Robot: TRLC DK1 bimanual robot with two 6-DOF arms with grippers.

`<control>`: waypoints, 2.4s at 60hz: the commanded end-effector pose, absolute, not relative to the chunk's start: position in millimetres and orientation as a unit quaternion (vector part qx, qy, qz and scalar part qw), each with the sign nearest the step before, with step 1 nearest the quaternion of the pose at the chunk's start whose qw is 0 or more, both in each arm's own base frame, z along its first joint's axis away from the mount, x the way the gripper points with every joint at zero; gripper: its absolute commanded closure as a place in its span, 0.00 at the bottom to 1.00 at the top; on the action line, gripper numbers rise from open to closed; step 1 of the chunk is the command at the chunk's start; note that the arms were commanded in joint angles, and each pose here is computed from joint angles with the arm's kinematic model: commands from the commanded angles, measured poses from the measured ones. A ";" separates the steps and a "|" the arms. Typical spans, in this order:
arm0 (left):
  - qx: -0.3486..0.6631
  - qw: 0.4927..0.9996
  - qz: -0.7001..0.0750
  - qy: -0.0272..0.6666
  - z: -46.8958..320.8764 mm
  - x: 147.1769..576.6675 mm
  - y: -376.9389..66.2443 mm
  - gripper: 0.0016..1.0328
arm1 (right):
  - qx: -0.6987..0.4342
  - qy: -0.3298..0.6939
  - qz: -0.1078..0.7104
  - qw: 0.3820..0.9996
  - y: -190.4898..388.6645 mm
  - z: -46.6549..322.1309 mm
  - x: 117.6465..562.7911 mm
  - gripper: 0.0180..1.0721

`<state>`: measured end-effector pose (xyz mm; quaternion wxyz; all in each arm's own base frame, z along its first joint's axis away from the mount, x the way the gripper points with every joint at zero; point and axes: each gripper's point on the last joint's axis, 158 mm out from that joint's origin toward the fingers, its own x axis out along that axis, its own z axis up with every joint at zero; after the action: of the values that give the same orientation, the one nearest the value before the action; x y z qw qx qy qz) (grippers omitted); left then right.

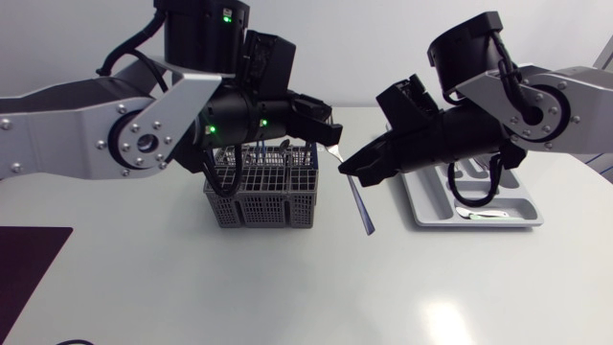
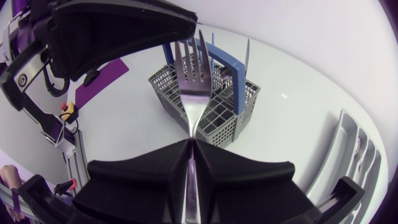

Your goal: Unload the cutlery basket into the drawer organizer.

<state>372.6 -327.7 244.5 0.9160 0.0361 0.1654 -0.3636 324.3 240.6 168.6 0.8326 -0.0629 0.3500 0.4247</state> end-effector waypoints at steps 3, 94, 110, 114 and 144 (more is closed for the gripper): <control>0.015 0.920 -0.359 0.154 260.9 378.7 -326.4 0.52 | -0.067 0.362 0.425 0.827 234.5 157.8 314.4 0.89; 0.151 0.930 -0.287 0.175 222.5 385.8 -242.6 0.29 | -0.012 0.415 0.179 0.892 -105.7 90.1 548.3 0.89; 0.156 0.928 -0.288 0.179 217.7 382.2 -240.3 0.28 | 0.025 0.426 0.156 0.891 -121.1 68.2 577.2 0.89; 0.157 0.927 -0.288 0.180 217.2 381.7 -240.0 0.28 | 0.038 0.436 0.153 0.886 -122.7 57.8 579.0 0.89; 0.157 0.926 -0.292 0.179 217.6 376.5 -241.2 0.28 | 0.054 0.467 0.124 0.874 -136.8 21.5 578.6 0.69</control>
<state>383.7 -245.1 223.9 0.9294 0.1464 0.1757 -0.2897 579.5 -132.7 27.8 0.8768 0.0425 0.4604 0.1320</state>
